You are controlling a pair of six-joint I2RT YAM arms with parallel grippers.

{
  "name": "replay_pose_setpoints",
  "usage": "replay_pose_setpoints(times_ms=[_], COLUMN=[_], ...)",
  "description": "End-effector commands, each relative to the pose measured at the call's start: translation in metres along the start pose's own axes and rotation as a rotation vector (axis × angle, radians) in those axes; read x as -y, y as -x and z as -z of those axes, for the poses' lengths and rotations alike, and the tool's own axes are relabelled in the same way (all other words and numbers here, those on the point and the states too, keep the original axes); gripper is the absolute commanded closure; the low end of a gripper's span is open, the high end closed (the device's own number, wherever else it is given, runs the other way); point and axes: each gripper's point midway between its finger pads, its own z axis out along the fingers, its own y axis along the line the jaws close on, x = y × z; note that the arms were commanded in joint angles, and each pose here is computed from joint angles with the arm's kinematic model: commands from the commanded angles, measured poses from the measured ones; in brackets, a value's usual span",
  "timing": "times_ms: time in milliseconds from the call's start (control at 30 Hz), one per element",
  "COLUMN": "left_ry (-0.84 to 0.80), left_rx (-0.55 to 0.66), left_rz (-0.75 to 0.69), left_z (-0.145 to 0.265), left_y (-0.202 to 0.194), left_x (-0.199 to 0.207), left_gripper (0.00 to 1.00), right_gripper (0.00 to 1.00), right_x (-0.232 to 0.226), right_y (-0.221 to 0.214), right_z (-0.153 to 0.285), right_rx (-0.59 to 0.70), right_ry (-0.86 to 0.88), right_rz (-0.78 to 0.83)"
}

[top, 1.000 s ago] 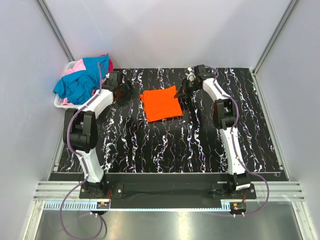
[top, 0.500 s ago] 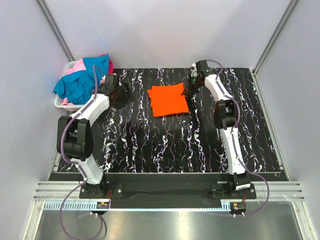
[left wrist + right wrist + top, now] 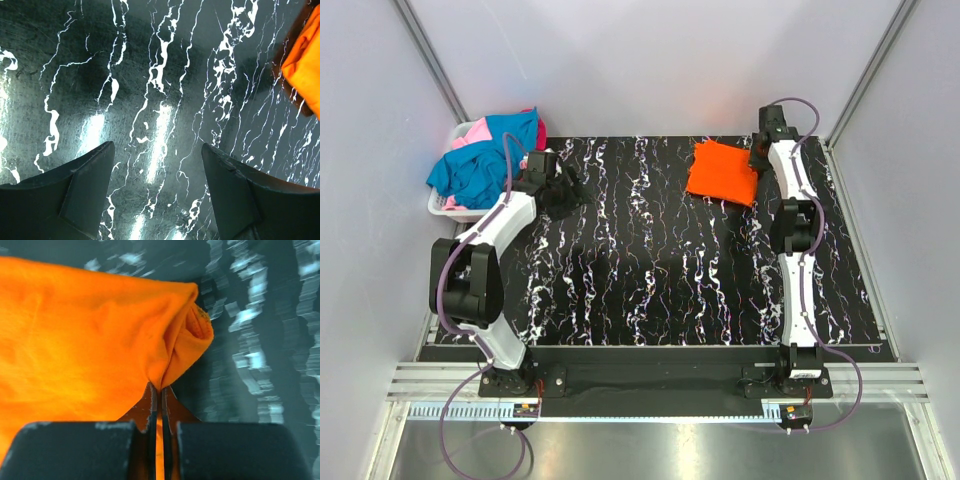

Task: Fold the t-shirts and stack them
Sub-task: Neatly place the folded tshirt to the corner

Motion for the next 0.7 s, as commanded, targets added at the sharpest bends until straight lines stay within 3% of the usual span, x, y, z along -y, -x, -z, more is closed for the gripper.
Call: replay_pose_setpoints(times_ms=[0, 133, 233, 400, 667], left_ry=[-0.080, -0.090, -0.101, -0.135, -0.185], left_rx=[0.045, 0.036, 0.031, 0.018, 0.015], left_rz=[-0.036, -0.046, -0.055, -0.062, -0.088], left_z=[0.009, 0.005, 0.003, 0.000, -0.001], left_y=[0.020, 0.022, 0.024, 0.028, 0.032], left_x=[0.021, 0.024, 0.028, 0.038, 0.050], left_gripper=[0.25, 0.25, 0.25, 0.25, 0.23], right_gripper=[1.00, 1.00, 1.00, 1.00, 1.00], right_x=[0.032, 0.069, 0.110, 0.152, 0.186], right_y=[0.045, 0.062, 0.073, 0.078, 0.082], right_z=[0.019, 0.022, 0.030, 0.029, 0.016], right_rx=[0.166, 0.221, 0.252, 0.268, 0.271], right_ry=[-0.237, -0.400, -0.509, -0.511, -0.485], right_rz=[0.159, 0.191, 0.110, -0.044, -0.046])
